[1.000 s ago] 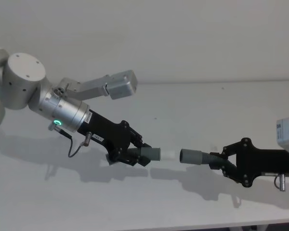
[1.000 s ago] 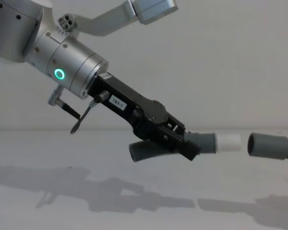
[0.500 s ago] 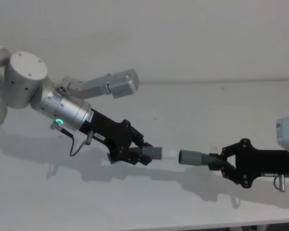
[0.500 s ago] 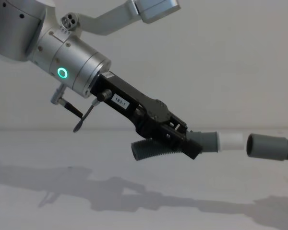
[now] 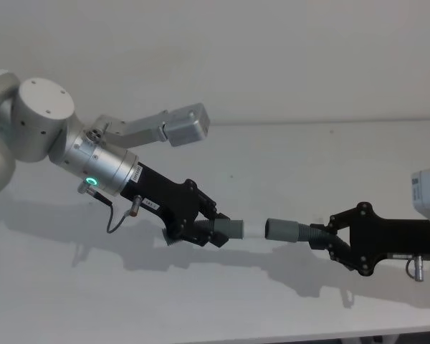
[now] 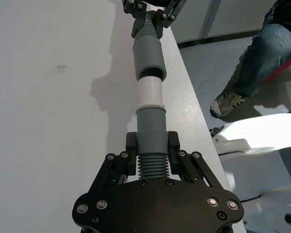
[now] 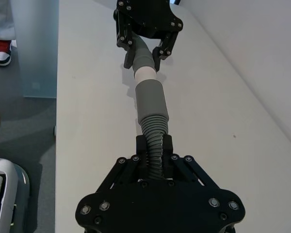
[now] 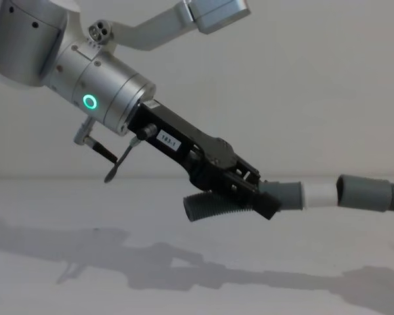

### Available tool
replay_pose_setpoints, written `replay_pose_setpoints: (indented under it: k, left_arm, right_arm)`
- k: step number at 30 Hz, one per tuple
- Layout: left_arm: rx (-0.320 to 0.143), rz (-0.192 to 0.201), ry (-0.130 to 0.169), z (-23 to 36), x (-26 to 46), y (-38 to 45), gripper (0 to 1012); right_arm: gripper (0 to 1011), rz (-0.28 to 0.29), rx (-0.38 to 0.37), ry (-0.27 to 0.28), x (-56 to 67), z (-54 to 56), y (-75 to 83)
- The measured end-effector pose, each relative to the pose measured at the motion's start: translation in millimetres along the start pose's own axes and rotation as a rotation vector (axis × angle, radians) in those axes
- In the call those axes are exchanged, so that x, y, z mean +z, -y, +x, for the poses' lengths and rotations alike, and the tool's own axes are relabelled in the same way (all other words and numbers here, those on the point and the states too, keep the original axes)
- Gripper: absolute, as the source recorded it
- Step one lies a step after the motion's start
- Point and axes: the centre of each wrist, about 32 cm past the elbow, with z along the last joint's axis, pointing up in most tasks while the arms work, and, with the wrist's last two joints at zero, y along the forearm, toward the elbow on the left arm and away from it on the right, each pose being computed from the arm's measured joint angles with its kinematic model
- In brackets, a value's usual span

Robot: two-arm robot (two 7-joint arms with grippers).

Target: Use both hands to pick up one end of the pipe from the table, align the ends, and insert them.

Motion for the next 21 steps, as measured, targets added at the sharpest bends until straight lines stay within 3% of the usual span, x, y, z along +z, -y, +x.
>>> replay_pose_setpoints:
  k: [21]
  left_arm:
    - [0.003, -0.003, 0.004, 2.5, 3.2, -0.3, 336]
  right_arm:
    - [153, 0.005, 0.03, -0.014, -3.7, -0.7, -2.4]
